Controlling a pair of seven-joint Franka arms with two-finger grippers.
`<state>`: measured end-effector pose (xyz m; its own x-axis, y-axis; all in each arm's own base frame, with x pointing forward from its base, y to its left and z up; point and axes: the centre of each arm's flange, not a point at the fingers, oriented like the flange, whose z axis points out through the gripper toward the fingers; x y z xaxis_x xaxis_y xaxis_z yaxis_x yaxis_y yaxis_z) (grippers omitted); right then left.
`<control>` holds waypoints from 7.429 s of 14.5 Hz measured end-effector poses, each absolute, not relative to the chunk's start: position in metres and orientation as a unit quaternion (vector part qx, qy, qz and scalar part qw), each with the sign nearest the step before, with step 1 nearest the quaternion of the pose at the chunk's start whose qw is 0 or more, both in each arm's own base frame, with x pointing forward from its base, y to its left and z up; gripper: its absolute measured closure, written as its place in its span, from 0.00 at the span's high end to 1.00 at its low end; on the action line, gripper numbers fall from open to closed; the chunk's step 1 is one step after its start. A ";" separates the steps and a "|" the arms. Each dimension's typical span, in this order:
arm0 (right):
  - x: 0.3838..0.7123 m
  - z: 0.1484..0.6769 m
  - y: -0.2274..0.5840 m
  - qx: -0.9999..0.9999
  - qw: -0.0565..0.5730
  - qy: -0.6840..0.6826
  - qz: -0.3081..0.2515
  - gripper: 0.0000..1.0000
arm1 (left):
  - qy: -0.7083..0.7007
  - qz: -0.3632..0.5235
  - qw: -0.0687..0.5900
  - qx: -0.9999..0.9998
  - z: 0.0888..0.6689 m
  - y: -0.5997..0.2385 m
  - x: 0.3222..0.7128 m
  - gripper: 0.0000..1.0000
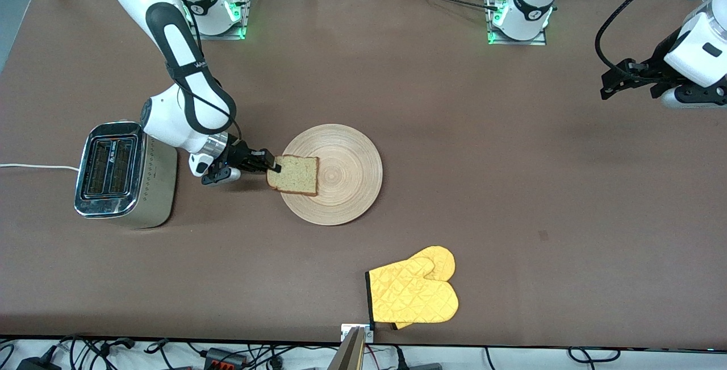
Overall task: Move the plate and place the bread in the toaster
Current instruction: 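Grasp the bread slice edge with the right gripper, then lift the bread with the right gripper over the toaster, then lower the bread into the toaster slot with the right gripper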
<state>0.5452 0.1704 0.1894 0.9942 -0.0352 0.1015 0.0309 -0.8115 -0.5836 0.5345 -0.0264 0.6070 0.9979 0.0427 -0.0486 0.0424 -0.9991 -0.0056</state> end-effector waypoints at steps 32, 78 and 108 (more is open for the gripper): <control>0.657 0.387 0.059 -0.966 0.243 -0.039 0.073 0.08 | -0.028 0.026 0.002 -0.999 0.605 -0.018 0.538 1.00; 0.688 0.450 0.011 -0.939 -0.248 -0.133 0.198 0.08 | -0.020 0.022 0.001 -1.000 0.607 -0.027 0.542 1.00; 0.699 0.404 0.019 -0.957 -0.223 -0.046 0.181 0.08 | -0.019 0.022 0.001 -1.000 0.608 -0.028 0.542 1.00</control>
<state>0.6989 0.0195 0.4041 0.9301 0.0062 -0.3673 0.1680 -0.8964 0.4102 0.5419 -0.0279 0.6076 0.9983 0.0386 -0.0442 0.0385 -0.9993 -0.0037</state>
